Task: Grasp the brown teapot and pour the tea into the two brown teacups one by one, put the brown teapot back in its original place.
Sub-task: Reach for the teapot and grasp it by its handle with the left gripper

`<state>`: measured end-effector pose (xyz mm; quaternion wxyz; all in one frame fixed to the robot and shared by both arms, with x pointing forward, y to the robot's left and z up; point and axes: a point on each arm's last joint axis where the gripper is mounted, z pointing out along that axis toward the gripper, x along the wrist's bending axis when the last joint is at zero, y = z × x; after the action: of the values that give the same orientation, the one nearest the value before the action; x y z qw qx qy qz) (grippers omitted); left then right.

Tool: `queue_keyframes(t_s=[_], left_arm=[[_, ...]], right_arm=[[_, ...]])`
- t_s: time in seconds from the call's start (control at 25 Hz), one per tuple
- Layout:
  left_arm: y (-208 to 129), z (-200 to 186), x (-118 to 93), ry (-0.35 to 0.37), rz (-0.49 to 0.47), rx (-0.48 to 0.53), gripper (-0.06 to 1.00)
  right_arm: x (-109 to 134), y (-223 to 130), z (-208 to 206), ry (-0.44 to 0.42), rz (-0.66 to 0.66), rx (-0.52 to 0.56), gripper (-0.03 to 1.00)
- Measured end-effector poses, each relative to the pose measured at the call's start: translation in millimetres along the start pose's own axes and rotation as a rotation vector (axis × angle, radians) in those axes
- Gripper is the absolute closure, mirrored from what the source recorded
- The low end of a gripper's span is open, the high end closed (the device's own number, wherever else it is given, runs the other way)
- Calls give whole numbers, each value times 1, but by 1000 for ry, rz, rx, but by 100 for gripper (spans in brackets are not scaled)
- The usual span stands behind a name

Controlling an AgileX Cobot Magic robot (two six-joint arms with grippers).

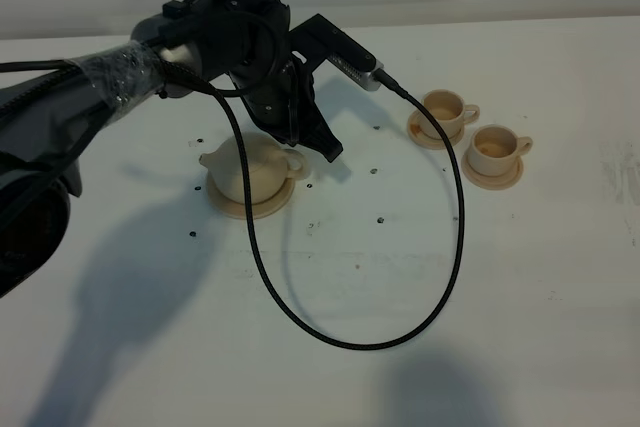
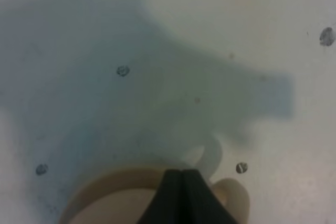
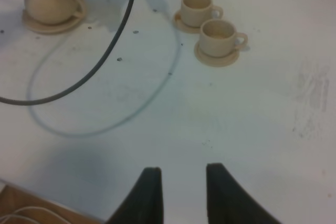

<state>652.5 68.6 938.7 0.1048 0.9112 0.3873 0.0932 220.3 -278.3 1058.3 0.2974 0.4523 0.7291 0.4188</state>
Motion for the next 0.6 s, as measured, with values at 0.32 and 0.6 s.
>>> queue_keyframes(t_s=[0.32, 0.6], left_arm=[[1, 3, -1, -11, -1, -11, 100], [-1, 4, -2, -25, 44, 12, 100]], right_arm=[[0, 0, 0, 0, 0, 0, 75], [0, 0, 0, 0, 0, 0, 75]])
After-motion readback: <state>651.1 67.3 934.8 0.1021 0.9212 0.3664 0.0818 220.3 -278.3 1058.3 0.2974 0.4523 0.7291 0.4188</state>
